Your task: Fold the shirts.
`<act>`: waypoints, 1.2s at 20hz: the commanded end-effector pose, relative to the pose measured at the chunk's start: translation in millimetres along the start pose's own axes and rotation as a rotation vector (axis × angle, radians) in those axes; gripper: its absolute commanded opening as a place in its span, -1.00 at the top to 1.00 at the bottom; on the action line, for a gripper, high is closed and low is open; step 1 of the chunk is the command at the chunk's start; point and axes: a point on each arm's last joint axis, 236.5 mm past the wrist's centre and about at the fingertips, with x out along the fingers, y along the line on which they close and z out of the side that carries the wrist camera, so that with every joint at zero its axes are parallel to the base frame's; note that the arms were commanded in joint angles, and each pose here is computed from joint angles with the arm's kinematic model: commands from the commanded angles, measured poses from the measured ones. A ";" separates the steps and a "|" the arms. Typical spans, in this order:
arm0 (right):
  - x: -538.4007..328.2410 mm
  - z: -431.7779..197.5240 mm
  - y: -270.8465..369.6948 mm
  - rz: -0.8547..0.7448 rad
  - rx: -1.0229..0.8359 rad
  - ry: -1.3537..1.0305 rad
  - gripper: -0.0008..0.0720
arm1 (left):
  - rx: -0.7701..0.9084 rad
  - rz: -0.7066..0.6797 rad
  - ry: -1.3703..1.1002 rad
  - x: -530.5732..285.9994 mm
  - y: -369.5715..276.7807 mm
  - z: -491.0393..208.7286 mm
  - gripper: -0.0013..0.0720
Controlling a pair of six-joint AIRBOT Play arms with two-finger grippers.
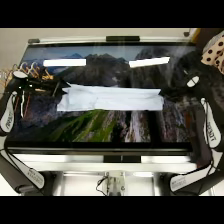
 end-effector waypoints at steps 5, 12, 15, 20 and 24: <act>31.8 -37.4 25.1 0.135 0.062 0.158 -0.82 | 0.064 -0.027 0.013 -14.6 -25.7 -7.1 -0.67; -16.9 -28.0 68.7 0.242 -0.109 0.099 0.81 | 0.157 -0.043 0.076 21.8 -70.7 -31.1 0.19; -79.8 -37.0 91.6 0.249 -0.206 0.086 0.82 | 0.163 -0.155 0.160 81.2 -125.4 -69.0 0.86; -168.1 -51.7 116.8 0.228 -0.253 0.008 0.81 | 0.269 -0.202 0.215 155.5 -192.3 -127.8 0.86; -207.1 -76.0 124.5 0.218 -0.296 0.016 0.82 | 0.277 -0.177 0.165 216.5 -214.4 -155.1 0.86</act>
